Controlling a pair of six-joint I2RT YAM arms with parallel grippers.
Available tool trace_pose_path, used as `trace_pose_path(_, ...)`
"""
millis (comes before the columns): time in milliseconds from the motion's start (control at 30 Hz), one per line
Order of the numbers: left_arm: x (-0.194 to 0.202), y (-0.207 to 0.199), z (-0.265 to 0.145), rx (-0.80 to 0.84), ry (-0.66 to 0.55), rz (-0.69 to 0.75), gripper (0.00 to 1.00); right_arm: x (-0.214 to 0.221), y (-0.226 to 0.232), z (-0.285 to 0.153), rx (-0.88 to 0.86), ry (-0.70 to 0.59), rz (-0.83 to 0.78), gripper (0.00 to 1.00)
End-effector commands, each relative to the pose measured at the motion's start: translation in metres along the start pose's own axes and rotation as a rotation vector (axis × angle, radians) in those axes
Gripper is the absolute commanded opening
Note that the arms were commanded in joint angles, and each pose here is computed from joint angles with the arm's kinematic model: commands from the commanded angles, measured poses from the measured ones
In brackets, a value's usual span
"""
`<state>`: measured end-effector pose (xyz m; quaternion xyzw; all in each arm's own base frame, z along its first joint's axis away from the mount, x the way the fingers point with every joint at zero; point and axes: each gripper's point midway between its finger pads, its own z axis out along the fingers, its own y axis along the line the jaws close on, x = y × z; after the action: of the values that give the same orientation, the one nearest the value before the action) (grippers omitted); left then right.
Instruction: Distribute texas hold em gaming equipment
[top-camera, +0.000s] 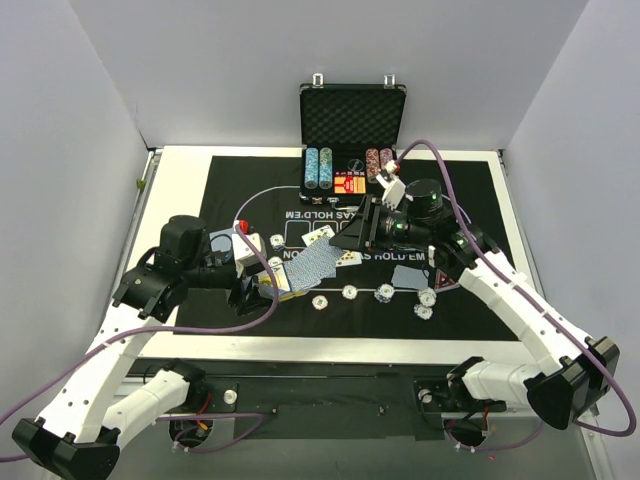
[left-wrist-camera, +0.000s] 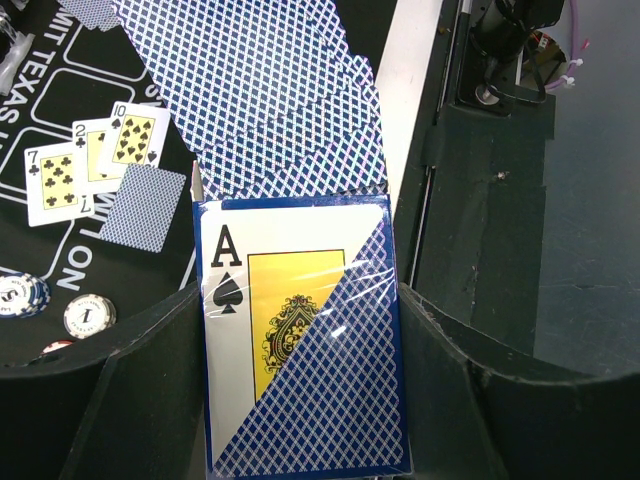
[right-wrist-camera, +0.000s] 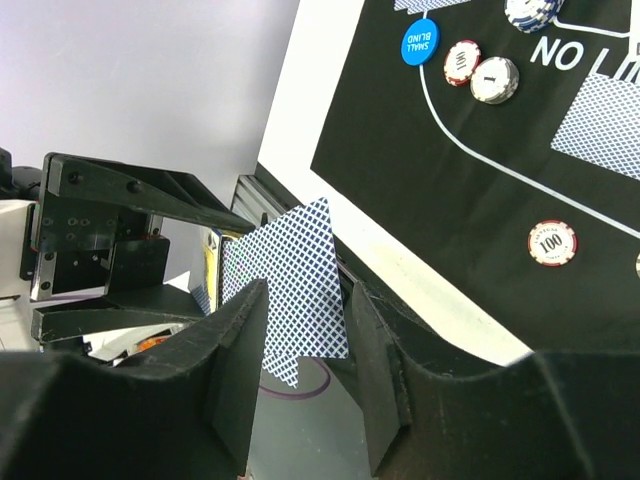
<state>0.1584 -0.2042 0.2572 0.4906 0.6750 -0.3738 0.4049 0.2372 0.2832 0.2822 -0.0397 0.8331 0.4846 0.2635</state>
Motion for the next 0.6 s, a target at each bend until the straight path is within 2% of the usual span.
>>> trace_pose_path(0, -0.020, -0.006, -0.003, 0.021, -0.067, 0.060, 0.00, -0.005, 0.015, -0.011, -0.025, -0.009, -0.033, 0.31)
trace_pose_path(167, -0.021, -0.006, -0.003, 0.019, -0.069, 0.062, 0.00, -0.001, 0.013, -0.019, -0.012, -0.011, -0.033, 0.20)
trace_pose_path(300, -0.021, -0.005, -0.003, 0.019, -0.069, 0.062, 0.00, -0.001, 0.017, -0.026, -0.017, -0.021, -0.035, 0.17)
trace_pose_path(567, -0.022, -0.005, -0.004, 0.018, -0.068, 0.064, 0.00, 0.002, 0.012, -0.031, -0.006, -0.027, -0.007, 0.05)
